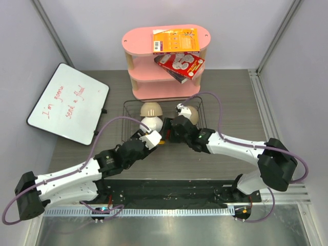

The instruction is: Unload the bowls from the dish rack

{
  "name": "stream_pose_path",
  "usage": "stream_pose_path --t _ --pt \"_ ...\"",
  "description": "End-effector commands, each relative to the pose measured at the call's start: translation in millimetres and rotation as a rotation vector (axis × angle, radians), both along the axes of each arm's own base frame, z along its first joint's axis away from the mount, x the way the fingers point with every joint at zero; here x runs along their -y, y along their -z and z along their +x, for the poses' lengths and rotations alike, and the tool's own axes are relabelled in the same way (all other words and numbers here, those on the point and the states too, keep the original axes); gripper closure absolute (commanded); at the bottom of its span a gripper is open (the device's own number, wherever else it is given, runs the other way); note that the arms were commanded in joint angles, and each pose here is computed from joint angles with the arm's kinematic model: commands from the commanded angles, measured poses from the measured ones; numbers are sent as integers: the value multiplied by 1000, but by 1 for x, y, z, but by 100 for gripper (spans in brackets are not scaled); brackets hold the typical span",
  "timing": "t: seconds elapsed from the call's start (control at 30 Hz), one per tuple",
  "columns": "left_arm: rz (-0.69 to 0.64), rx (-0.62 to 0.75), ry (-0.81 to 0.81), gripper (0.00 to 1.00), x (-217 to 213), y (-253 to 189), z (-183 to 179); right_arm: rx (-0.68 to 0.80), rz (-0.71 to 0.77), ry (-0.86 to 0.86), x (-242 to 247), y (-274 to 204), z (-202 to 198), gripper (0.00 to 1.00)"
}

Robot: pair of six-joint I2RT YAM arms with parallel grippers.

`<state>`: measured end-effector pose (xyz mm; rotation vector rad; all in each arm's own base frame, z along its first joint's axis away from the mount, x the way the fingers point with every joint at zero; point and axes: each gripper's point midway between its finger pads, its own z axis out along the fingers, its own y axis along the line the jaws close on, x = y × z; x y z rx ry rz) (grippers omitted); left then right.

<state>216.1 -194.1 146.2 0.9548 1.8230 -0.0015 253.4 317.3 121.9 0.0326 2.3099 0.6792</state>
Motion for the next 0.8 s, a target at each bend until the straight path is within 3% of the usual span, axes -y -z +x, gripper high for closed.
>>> stream_pose_path --t 0.0,0.23,0.53,0.67,0.73,0.77 --pt "-9 84 -54 43 -1 -16 15 -92 22 -68 -6 23 -23 27" --pt "-4 110 -65 45 0 -20 20 -140 42 -139 -12 34 -38 47" --pt "4 171 -69 49 5 -40 29 -204 49 -211 -20 43 -52 57" --pt "-4 198 -86 49 1 -48 31 -232 48 -241 -24 48 -56 77" --pt "-21 209 -82 49 0 -55 30 -251 47 -259 -27 52 -59 82" --pt "-30 211 -75 49 1 -57 29 -256 47 -269 -28 54 -60 91"
